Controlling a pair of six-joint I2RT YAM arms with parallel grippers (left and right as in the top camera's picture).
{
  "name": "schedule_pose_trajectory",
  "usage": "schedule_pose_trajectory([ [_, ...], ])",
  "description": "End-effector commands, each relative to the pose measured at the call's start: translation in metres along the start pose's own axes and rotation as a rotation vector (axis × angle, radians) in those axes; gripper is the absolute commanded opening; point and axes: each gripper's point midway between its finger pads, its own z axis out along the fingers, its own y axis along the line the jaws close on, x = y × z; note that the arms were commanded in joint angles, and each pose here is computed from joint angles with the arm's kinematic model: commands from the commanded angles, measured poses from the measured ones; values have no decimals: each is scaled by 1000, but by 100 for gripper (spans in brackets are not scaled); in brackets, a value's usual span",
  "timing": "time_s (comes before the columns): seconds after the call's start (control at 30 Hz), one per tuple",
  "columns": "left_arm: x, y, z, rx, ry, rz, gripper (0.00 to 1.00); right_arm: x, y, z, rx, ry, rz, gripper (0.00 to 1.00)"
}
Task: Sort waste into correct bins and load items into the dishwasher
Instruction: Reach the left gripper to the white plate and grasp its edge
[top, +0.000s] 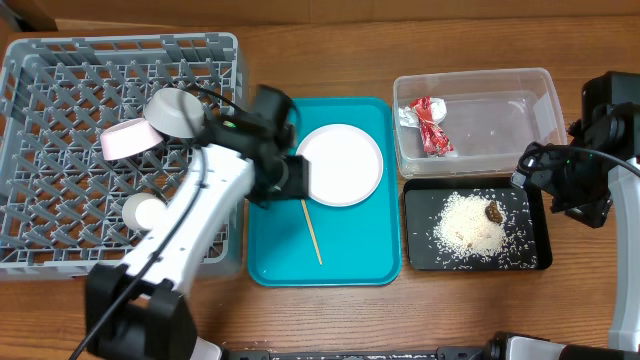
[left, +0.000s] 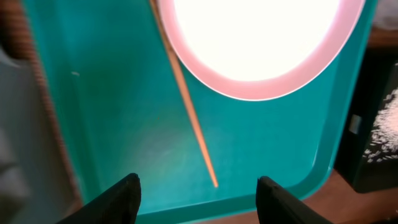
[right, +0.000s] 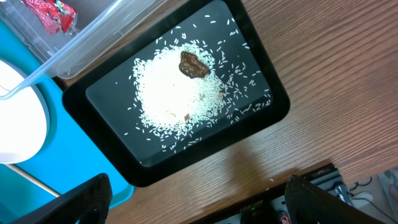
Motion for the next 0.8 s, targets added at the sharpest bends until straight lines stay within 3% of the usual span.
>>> schedule_pose_trajectory([
  [0.0,20,4,37,-72,62,-124,61,-4,1,-9,-15,-38,-2,91],
  [0.27,25,15,91,-150,67,-110,73,-4,1,-9,-16,-38,-1,91],
  [0.43,28,21,116,-174,112,-105,70,-4,1,-9,-15,-37,-2,91],
  [0.67,34,26,122,-200,149,-111,21,-4,1,-9,-15,-37,-2,91],
  [0.77,33,29,118,-206,154,-121,6,-3,1,-9,-15,-37,-2,91],
])
